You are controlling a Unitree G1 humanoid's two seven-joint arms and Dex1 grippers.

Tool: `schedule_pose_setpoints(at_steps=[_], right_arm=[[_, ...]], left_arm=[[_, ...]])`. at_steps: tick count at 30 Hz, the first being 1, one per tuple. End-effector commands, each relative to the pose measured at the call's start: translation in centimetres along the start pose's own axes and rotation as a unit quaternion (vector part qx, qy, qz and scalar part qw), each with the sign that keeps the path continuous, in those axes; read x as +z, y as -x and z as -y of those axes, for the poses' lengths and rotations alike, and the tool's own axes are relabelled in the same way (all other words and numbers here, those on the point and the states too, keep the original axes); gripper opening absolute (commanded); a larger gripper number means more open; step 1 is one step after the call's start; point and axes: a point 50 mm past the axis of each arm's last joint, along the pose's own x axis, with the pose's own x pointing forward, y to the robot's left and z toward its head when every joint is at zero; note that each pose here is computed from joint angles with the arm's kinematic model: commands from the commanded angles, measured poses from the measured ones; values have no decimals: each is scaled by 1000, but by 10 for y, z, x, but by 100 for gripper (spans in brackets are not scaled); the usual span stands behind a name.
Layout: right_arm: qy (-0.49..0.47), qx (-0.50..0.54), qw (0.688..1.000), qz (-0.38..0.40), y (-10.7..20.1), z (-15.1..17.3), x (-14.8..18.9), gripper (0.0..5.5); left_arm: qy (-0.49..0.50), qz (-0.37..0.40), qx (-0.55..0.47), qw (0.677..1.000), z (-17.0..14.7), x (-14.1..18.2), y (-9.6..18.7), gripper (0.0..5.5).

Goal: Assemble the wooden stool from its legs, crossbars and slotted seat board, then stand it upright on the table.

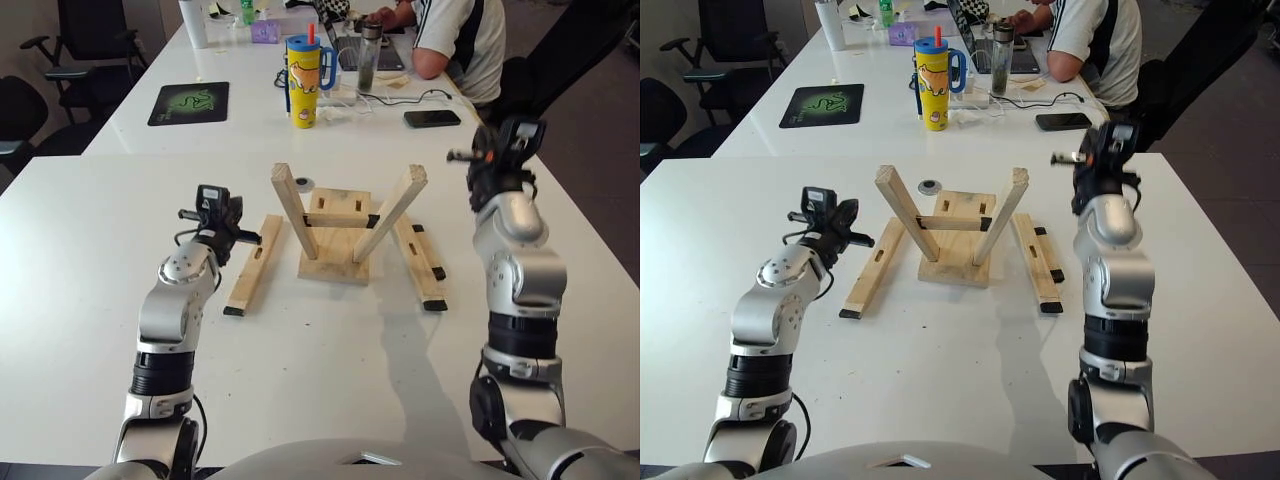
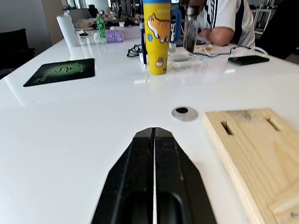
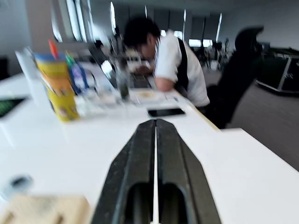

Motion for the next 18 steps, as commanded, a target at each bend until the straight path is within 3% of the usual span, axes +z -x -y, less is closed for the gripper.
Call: schedule_pose_setpoints(at_steps=[1,3,5,8,11,13,18], right_arm=[[-116,140,949,256,0,-51,134,1],[-136,167,943,255,1,-57,142,1],[-116,187,961,168,-4,-64,113,1],[-93,170,978,-71,0,-59,8,1],[-48,174,954,-239,37,-56,-73,1],[-59,169,947,-266,49,-58,-90,1],[-78,171,960,-209,35,-68,-76,1]], left_arm=[[8,43,-4,999,3,22,-4,0],[11,42,-4,999,4,21,-3,0],[14,46,-3,999,5,24,-2,0],[20,62,-5,998,5,34,-2,0],[17,83,-1,996,2,52,-4,0],[18,100,-4,995,0,65,-8,0],[36,158,-33,986,5,108,-13,0]])
